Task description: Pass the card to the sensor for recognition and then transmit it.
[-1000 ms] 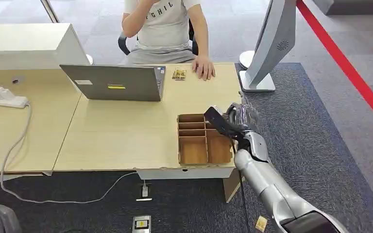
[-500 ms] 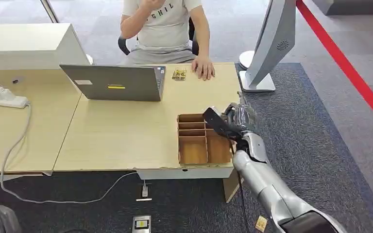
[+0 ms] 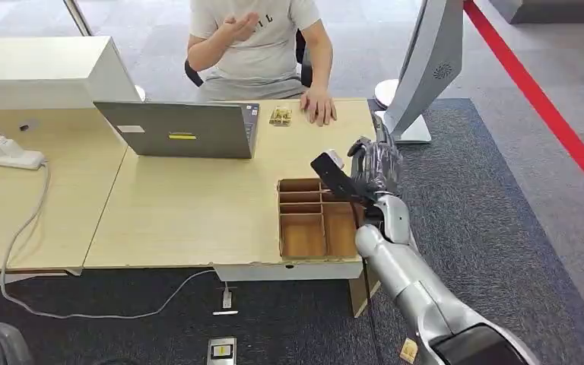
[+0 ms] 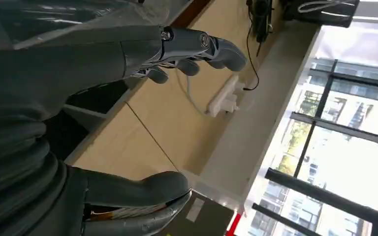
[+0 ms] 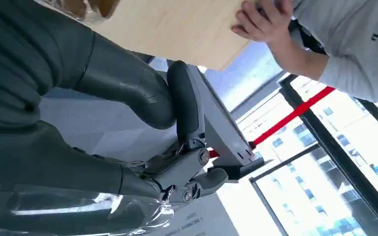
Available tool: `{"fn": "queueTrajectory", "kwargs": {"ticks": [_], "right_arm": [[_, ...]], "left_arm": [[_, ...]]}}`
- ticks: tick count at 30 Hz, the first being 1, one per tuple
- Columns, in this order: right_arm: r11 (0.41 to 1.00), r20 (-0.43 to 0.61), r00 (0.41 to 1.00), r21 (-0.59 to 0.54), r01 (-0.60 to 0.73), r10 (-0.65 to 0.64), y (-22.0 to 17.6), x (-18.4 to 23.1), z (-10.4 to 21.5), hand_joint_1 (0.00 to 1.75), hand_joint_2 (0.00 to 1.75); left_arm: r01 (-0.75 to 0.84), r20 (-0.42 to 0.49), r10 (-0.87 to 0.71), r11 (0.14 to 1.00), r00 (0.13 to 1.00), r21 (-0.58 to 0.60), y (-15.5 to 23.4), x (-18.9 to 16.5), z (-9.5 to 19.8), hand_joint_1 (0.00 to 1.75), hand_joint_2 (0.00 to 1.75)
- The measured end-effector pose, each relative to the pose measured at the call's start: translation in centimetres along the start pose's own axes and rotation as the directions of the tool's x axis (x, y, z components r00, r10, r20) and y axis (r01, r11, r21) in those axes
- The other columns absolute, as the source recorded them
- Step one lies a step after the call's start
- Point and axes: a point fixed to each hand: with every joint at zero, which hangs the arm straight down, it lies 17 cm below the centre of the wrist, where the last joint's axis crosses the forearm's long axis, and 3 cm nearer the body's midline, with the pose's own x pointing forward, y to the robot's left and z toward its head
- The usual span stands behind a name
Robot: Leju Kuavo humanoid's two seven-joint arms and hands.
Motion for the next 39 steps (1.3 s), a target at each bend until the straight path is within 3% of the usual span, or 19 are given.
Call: {"fn": "queueTrajectory", "kwargs": {"ticks": [3,4,11,21,32,39], "right_arm": [[0.999,0.019,0.999,-0.009,0.039,-0.039,-0.3,1.6,-0.4,1.75,1.75],[0.999,0.023,0.999,-0.011,0.049,-0.049,-0.4,2.1,-0.6,0.0,1.75],[0.995,0.027,0.995,0.032,0.091,-0.092,0.5,3.3,-0.4,0.0,1.75],[0.983,0.03,0.983,0.038,0.182,-0.183,-0.9,2.8,3.4,0.0,1.75],[0.97,-0.088,0.972,0.086,0.227,-0.22,-4.9,-3.8,9.2,0.0,1.75],[0.962,-0.042,0.978,0.175,0.208,-0.204,-5.3,-3.0,10.9,0.0,1.75]], "left_arm": [[-0.002,0.0,0.002,1.0,1.0,0.0,-0.1,0.0,0.0,0.0,1.75],[-0.002,0.0,0.002,1.0,1.0,0.001,-0.1,0.0,0.0,0.0,1.75],[0.015,0.014,-0.015,1.0,1.0,0.002,-0.1,0.2,0.0,0.0,1.75],[-0.007,0.012,0.007,1.0,1.0,-0.028,0.1,0.1,-0.3,0.0,1.75],[-0.079,0.003,0.079,0.994,0.997,-0.071,0.4,-0.1,-0.8,0.0,1.75],[-0.106,0.013,0.108,0.99,0.994,-0.096,0.6,0.1,-1.3,0.0,1.75]]}}
